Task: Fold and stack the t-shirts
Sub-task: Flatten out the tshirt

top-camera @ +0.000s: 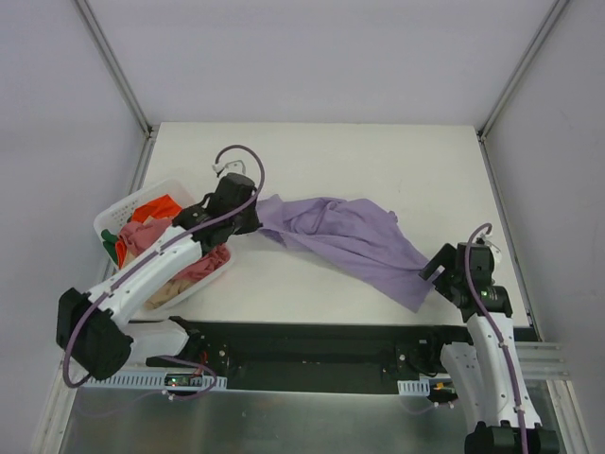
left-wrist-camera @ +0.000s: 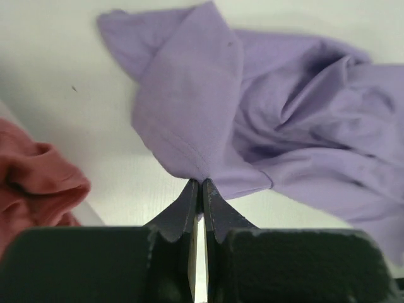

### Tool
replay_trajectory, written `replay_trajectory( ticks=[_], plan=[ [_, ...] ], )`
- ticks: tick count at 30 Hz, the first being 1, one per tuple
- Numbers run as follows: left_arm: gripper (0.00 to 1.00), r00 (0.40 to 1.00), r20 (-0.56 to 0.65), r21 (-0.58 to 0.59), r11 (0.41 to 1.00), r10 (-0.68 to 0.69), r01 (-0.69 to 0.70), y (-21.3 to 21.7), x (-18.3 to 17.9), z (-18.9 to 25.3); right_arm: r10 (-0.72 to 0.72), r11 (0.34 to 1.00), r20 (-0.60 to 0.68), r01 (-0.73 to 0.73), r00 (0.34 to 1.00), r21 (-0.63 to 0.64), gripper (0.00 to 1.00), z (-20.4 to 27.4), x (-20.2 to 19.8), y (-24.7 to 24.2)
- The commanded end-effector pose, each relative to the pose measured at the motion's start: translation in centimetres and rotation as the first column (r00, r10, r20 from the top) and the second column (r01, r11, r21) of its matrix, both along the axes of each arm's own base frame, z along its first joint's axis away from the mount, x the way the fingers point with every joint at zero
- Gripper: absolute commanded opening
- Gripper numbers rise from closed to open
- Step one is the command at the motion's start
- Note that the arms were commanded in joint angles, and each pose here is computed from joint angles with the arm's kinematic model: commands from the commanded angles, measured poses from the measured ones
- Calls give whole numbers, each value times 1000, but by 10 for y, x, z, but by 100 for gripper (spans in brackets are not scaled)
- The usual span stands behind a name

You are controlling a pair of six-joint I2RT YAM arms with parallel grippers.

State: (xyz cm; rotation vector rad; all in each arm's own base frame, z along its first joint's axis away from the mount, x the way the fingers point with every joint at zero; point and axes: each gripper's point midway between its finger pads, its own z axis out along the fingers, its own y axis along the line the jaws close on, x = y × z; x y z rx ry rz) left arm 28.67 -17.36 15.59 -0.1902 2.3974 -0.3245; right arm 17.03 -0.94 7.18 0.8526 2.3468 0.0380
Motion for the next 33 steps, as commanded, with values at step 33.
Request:
replay_trajectory(
  ticks=[33],
  plan=[
    [0, 972, 164, 29, 984, 169, -176, 41, 2, 26, 688, 682, -443, -721, 575, 124, 76, -58, -65, 187]
  ],
)
